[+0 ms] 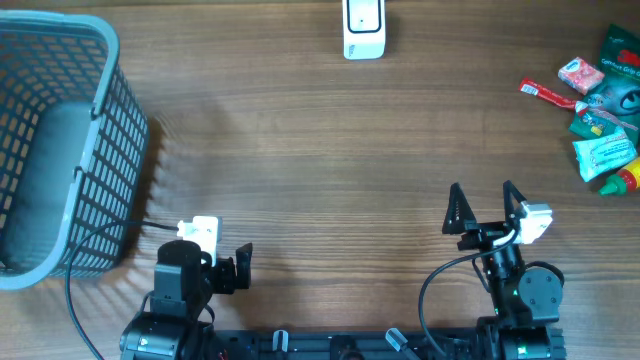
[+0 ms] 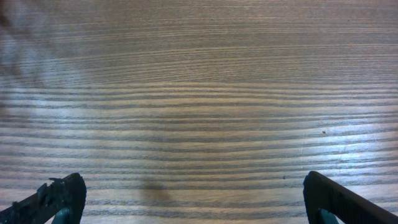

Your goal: Scan the item barcode

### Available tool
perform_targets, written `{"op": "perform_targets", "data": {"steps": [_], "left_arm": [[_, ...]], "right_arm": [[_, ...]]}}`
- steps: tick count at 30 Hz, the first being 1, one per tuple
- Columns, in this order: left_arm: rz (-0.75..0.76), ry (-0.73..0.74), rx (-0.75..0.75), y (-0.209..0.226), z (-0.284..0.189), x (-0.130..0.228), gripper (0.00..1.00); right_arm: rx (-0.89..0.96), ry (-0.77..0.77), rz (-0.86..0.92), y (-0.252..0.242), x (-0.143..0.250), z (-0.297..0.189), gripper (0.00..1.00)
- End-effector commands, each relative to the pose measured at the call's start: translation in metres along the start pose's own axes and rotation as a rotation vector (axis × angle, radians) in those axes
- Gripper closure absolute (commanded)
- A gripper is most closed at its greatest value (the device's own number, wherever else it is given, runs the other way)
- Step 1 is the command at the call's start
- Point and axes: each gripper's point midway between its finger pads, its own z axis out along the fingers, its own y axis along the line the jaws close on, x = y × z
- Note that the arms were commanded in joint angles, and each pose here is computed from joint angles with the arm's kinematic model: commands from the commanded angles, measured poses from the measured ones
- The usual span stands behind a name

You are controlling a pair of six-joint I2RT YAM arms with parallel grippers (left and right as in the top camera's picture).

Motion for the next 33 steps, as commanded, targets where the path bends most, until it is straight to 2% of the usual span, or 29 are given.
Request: {"op": "perform_targets", "data": {"steps": [1,5,7,9,10,12,19,25,33], "left_arm": [[0.003,-0.007,-0.004,0.0,0.0,-0.001,0.0],[0.006,-0.004,0.079,-0.014,-0.002,0.001,0.0],[-0.002,-0.052,0.116,-0.019,-0.005,-0.008,0.0],[-0.012,-0.179,0.113,-0.017,-0.01,-0.032,0.0],[-0.02,-0.333,0.103,-0.013,-0.02,-0.06,0.0],[-0.027,-0.456,0.088,-0.008,-0.031,-0.081,0.0],[-0.028,-0.73,-0.048,0.02,-0.051,-0.118,0.0],[0.104,-0.791,-0.097,0.021,-0.041,-0.12,0.0],[0.115,-0.775,-0.124,0.026,-0.033,-0.114,0.0]], "right_arm": [[0.009,-0.016,0.011,-0.001,-0.003,-0.001,0.0],[0.009,-0.016,0.011,-0.001,-0.003,-0.001,0.0],[0.009,-0.016,0.012,-0.001,-0.003,-0.001,0.0],[0.009,-0.016,0.011,-0.001,-0.003,-0.001,0.0],[0.009,-0.016,0.012,-0.001,-0.003,-0.001,0.0],[0.009,-0.016,0.011,-0.001,-0.003,-0.001,0.0],[0.009,-0.016,0.011,-0.001,-0.003,-0.001,0.0],[0.009,-0.016,0.011,-0.001,-0.003,-0.001,0.0],[0.009,-0.016,0.011,-0.001,-0.003,-0.001,0.0]]}}
